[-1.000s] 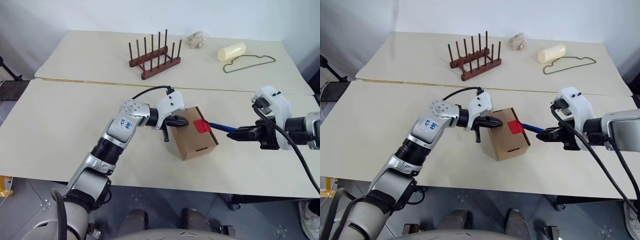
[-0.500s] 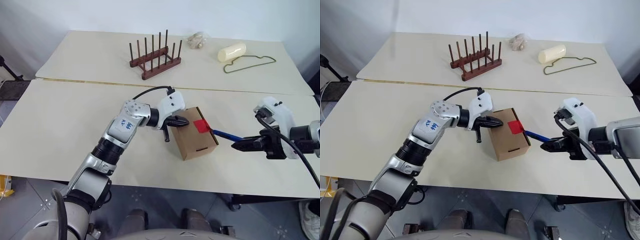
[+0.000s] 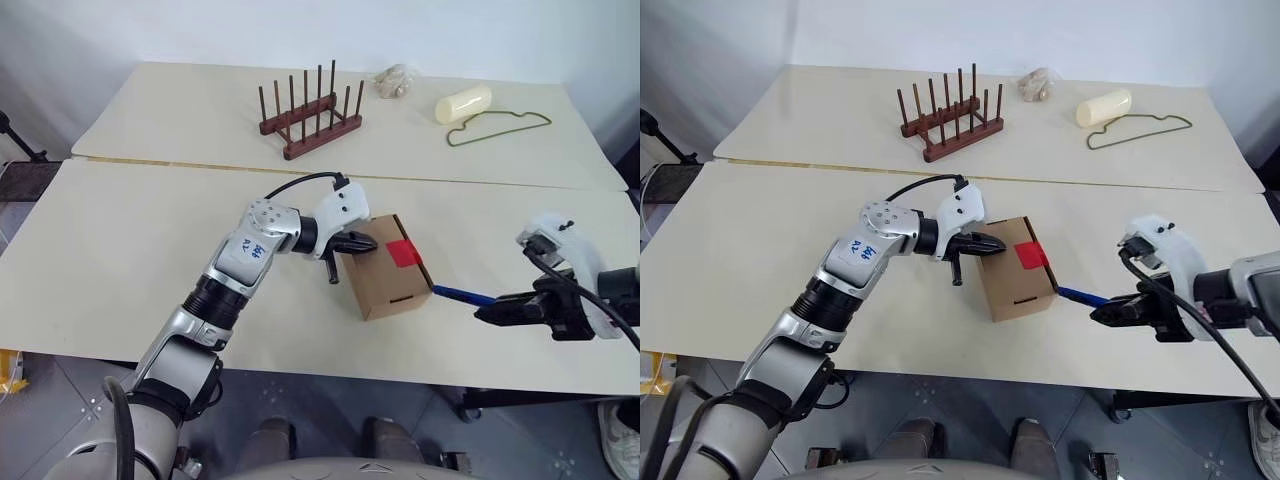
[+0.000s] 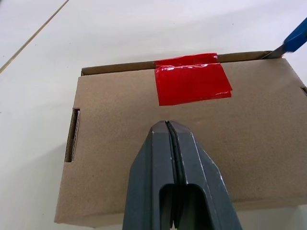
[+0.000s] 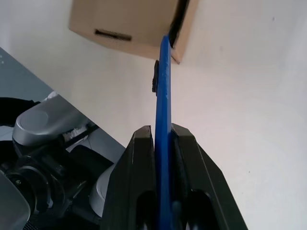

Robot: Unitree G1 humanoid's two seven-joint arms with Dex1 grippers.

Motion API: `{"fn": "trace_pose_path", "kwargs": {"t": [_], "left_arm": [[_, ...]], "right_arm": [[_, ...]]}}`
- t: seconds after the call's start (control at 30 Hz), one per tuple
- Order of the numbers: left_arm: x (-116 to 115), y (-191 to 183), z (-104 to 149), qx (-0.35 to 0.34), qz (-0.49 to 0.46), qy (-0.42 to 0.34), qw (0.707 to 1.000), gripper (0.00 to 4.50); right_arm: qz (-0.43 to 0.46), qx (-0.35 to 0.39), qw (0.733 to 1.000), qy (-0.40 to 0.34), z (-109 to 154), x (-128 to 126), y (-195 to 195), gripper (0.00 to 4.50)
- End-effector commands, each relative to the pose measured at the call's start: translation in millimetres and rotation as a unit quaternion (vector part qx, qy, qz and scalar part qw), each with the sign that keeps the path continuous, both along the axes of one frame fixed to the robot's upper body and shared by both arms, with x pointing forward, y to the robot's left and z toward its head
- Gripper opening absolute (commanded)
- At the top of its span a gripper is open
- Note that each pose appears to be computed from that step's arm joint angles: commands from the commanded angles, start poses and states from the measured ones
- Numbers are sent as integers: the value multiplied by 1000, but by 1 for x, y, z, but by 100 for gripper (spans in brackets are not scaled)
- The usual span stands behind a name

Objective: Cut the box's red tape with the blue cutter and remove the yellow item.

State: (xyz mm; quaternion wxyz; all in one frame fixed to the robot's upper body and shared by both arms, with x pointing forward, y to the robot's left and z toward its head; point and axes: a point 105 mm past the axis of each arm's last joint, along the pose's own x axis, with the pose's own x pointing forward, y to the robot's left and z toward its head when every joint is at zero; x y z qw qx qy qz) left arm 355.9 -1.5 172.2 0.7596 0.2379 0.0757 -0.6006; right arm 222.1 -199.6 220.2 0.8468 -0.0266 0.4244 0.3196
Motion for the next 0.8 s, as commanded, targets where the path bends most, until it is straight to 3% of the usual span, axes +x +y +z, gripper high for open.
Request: {"fn": "trace_pose_path", "kwargs": {"t": [0.03, 0.23, 0.4, 0.5, 0.6, 0.7, 0.8], "left_arm": [[-1, 2, -20, 24, 5, 28, 999, 0], [-3, 10, -3, -5, -6, 10, 1000, 0], [-5, 27, 12, -27, -10, -22, 999, 0], [-17, 49, 30, -69, -24, -45, 996, 0], [-27, 75, 32, -77, -26, -64, 995, 0], [-27, 98, 29, -82, 11, -56, 995, 0], [-29, 122, 20, -67, 48, -56, 995, 0]], "right_arm": [[25, 29, 997, -61, 45, -3, 1, 10], [-47, 72, 989, -120, 63, 18, -46, 10], [-89, 90, 975, -182, 46, 47, -78, 10], [-122, 33, 965, -232, -3, 82, -103, 10], [-166, -52, 938, -300, -42, 116, -128, 10], [-175, -120, 914, -347, -63, 132, -145, 10], [-200, -127, 906, -352, -78, 136, -159, 10]]}}
